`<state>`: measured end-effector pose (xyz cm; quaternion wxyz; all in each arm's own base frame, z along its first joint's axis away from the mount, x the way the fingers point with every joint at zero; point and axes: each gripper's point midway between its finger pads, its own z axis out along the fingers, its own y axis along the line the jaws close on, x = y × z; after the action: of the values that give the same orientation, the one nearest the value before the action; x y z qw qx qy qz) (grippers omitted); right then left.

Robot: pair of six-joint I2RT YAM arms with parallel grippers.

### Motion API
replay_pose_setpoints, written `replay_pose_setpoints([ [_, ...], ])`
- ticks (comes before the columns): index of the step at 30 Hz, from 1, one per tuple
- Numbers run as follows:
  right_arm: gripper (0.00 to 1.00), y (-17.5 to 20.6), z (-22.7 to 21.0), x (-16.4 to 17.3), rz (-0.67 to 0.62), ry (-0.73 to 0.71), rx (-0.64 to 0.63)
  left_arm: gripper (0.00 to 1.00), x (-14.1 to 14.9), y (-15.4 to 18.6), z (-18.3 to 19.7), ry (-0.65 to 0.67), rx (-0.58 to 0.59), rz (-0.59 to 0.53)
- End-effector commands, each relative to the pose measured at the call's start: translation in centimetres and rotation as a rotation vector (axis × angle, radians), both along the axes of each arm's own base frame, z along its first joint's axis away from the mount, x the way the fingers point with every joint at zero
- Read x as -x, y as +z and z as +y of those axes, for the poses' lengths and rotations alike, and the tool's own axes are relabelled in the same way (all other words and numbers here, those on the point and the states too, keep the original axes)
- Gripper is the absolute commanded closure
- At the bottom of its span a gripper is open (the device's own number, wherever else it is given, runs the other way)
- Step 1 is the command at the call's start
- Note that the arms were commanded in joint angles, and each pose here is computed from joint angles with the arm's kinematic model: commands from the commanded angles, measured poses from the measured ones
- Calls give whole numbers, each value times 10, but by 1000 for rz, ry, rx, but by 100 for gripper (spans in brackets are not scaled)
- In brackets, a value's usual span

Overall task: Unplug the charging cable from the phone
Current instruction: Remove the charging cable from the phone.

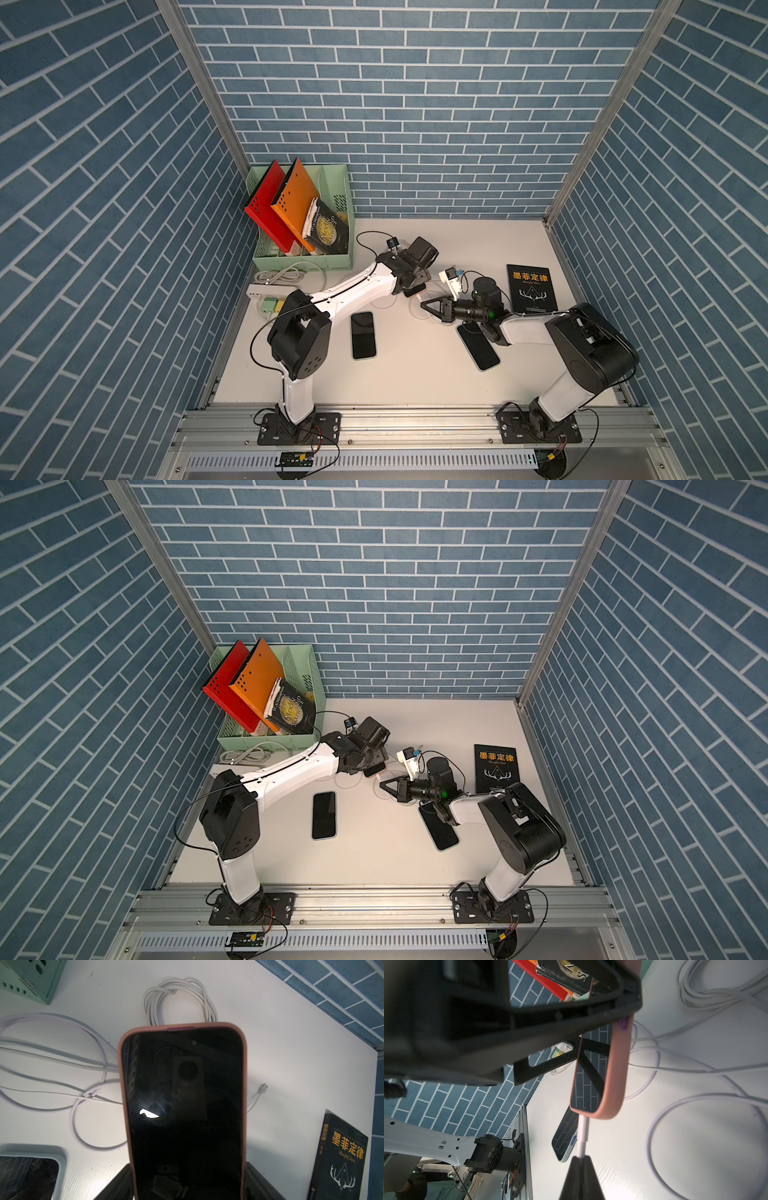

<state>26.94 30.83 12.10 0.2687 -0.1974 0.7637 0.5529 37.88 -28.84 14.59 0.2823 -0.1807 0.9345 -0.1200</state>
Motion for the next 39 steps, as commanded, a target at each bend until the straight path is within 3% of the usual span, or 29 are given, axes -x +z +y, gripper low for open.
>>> replay_pose_setpoints([
  [1,100,-6,2,6,13,35,12,98,-19,30,24,63,-12,-98],
  [29,100,0,5,1,-12,44,22,98,-25,29,38,91,-20,-98],
  [39,100,48,-21,-57,-111,-111,19,98,-17,21,53,88,-47,-85],
])
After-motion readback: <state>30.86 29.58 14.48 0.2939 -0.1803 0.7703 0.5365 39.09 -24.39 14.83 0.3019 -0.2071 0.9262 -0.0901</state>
